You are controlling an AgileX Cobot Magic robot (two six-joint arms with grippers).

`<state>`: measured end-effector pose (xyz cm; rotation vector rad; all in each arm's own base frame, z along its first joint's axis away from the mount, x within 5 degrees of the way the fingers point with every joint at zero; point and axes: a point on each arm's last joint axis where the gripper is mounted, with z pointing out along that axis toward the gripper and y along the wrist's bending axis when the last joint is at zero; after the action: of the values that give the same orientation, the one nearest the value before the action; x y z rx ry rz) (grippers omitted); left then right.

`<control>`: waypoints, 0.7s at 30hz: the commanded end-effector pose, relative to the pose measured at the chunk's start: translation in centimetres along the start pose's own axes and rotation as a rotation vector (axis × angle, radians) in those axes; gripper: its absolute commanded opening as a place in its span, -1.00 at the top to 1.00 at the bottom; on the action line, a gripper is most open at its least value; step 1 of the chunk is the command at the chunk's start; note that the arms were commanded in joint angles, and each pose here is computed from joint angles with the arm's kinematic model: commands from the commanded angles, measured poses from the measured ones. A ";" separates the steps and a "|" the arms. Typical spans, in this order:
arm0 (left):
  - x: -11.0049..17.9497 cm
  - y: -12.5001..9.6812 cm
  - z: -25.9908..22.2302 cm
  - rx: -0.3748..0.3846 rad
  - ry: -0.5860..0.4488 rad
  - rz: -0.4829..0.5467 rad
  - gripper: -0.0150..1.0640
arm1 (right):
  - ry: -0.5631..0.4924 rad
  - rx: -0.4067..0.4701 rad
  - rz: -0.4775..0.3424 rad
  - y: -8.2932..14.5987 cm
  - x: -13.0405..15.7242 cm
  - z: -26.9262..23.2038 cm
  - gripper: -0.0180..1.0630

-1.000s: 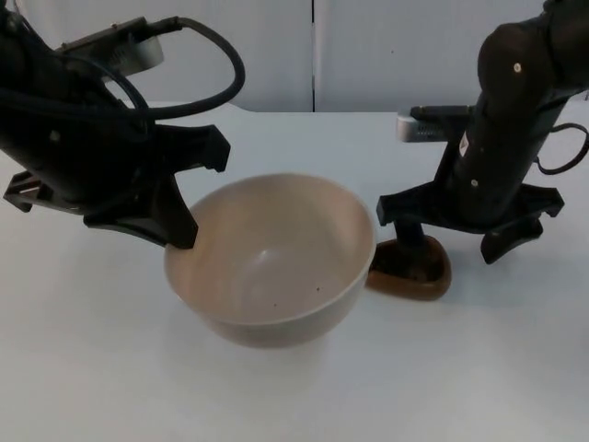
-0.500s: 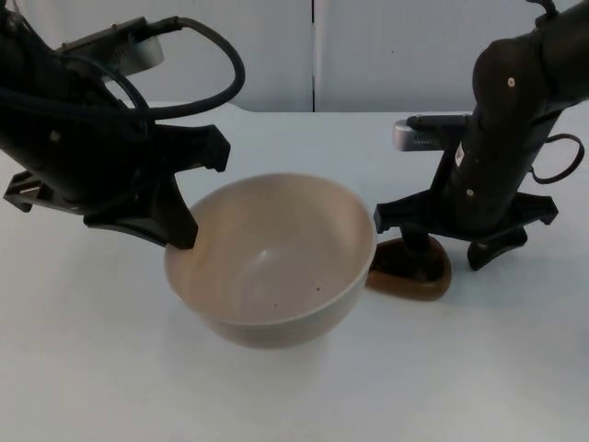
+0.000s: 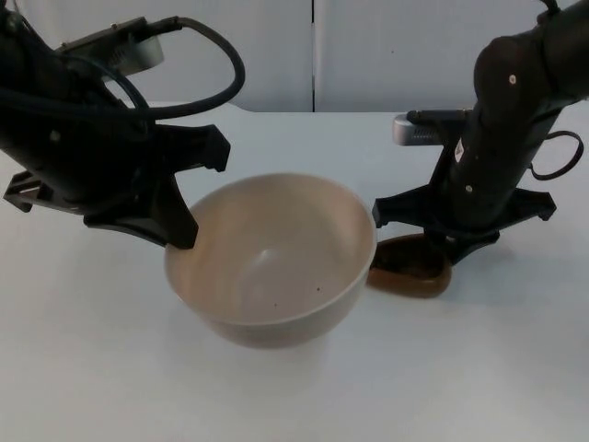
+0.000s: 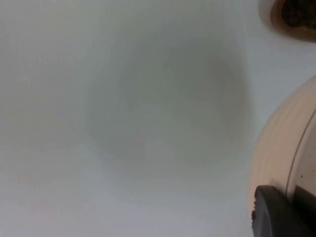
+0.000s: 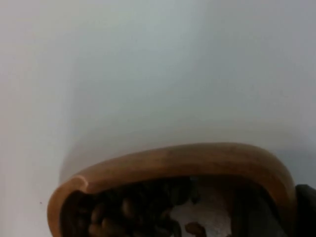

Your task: Pick up the bowl with the left hand and pour the coffee beans from the cup into the bowl with the right hand.

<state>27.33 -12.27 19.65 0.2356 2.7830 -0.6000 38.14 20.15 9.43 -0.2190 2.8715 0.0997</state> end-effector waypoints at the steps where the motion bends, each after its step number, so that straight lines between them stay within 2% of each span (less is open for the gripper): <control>1: -0.1 -0.3 -0.1 0.011 -0.007 -0.006 0.98 | 0.000 0.005 -0.014 0.0 0.0 0.1 0.79; 6: -0.1 -0.3 -0.1 0.011 -0.007 -0.006 0.98 | -0.001 0.004 -0.014 0.0 0.0 0.1 0.92; 21: -0.1 -0.3 -0.1 0.011 -0.007 -0.006 0.98 | 0.004 0.003 -0.010 0.0 0.1 0.1 0.96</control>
<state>27.33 -12.27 19.65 0.2356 2.7830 -0.6000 38.20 20.20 9.45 -0.2168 2.8644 0.1067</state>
